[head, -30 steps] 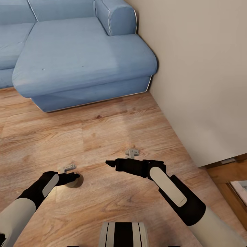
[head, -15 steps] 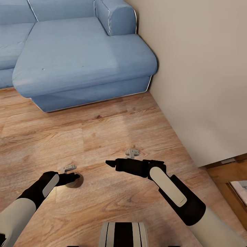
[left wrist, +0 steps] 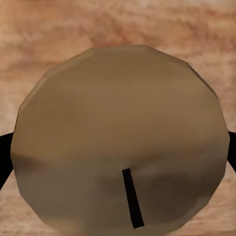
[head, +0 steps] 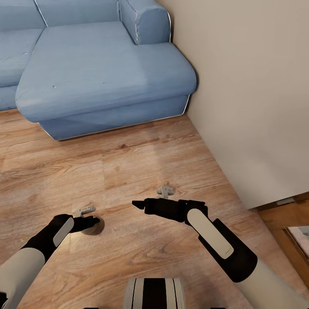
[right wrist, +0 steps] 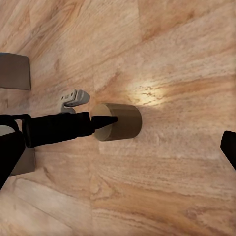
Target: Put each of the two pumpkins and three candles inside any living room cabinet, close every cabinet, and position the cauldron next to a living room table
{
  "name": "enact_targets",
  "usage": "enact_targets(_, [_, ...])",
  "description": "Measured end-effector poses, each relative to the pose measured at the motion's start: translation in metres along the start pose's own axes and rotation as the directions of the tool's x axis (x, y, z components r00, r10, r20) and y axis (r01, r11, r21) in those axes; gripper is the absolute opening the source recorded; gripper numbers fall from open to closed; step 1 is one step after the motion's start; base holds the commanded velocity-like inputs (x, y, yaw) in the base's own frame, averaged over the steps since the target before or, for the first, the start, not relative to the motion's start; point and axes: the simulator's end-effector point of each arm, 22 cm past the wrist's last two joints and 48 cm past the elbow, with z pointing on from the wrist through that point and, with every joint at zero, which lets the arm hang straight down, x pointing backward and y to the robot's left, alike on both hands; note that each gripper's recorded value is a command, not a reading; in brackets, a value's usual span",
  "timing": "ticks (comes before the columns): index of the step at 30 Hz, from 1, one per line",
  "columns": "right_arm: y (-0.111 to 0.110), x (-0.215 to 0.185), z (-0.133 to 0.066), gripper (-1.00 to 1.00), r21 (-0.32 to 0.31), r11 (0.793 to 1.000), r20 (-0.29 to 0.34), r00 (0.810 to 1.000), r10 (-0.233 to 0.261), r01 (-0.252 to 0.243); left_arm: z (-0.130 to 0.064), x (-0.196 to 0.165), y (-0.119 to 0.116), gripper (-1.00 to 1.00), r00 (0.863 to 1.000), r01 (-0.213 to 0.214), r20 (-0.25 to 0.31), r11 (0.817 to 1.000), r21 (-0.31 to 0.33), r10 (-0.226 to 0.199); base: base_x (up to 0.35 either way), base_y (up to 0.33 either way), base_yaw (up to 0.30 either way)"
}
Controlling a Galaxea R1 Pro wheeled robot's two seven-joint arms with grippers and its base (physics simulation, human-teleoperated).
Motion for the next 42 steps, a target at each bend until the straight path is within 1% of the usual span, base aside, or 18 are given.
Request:
enact_targets(6, [0.0,0.0,0.0,1.0,0.001,1.0,-0.001,1.0,0.001,-0.001,0.0,0.0,-0.001,-1.0,1.0,-0.001,-0.001,1.0,0.002,0.001,0.0,0.0,0.0])
enact_targets(22, [0.025,-0.017,-0.021,1.0,-0.007,0.999,0.044,0.998,-0.045,0.045,-0.032,-0.027,-0.011,-1.0,0.998,-0.008,0.057,1.0,0.023,0.006,0.0,0.0,0.0])
enact_targets(26, [0.03,-0.021,-0.026,1.0,-0.007,0.998,0.054,0.997,-0.055,0.056,-0.04,-0.025,-0.013,-1.0,0.999,-0.003,0.032,1.0,0.031,0.002,0.0,0.0,0.0])
enact_targets(31, [0.035,-0.025,-0.032,1.0,-0.001,0.998,0.065,0.996,-0.067,0.067,-0.05,-0.029,-0.016,-1.0,1.0,0.0,0.03,0.999,0.038,-0.001,-0.024,0.0,0.0])
enact_targets(35, [0.039,-0.029,-0.036,1.0,0.003,0.997,0.075,0.994,-0.076,0.076,-0.059,-0.03,-0.019,-1.0,1.0,-0.001,0.018,0.999,0.046,0.0,-0.213,0.0,0.0])
enact_targets(37, [0.042,-0.031,-0.039,1.0,0.003,0.997,0.081,0.993,-0.081,0.081,-0.067,-0.037,-0.027,-1.0,1.0,-0.009,0.03,0.998,0.061,0.007,-0.213,0.0,0.0])
enact_targets(38, [0.042,-0.031,-0.04,1.0,0.005,0.997,0.082,0.993,-0.082,0.082,-0.077,-0.042,-0.036,-1.0,0.999,-0.041,0.019,0.997,0.071,0.04,-0.088,0.0,0.0])
enact_targets(39, [0.043,-0.033,-0.041,1.0,0.007,0.997,0.086,0.993,-0.082,0.082,-0.098,-0.067,-0.055,-1.0,0.994,-0.084,0.079,0.991,0.1,0.076,-0.07,0.0,0.0])
enact_targets(40, [0.044,-0.035,-0.044,1.0,0.008,0.997,0.092,0.992,-0.083,0.083,-0.121,-0.092,-0.081,-1.0,0.985,-0.113,0.149,0.982,0.152,0.09,-0.045,0.0,0.0])
enact_targets(41, [0.044,-0.039,-0.046,1.0,0.01,0.997,0.1,0.992,-0.081,0.081,-0.129,-0.094,-0.087,-1.0,0.985,-0.117,0.149,0.979,0.166,0.092,-0.029,0.0,0.0])
enact_targets(42, [0.044,-0.041,-0.048,1.0,0.011,0.997,0.105,0.991,-0.08,0.08,-0.133,-0.096,-0.08,-1.0,0.981,-0.142,0.153,0.982,0.128,0.122,-0.023,0.0,0.0])
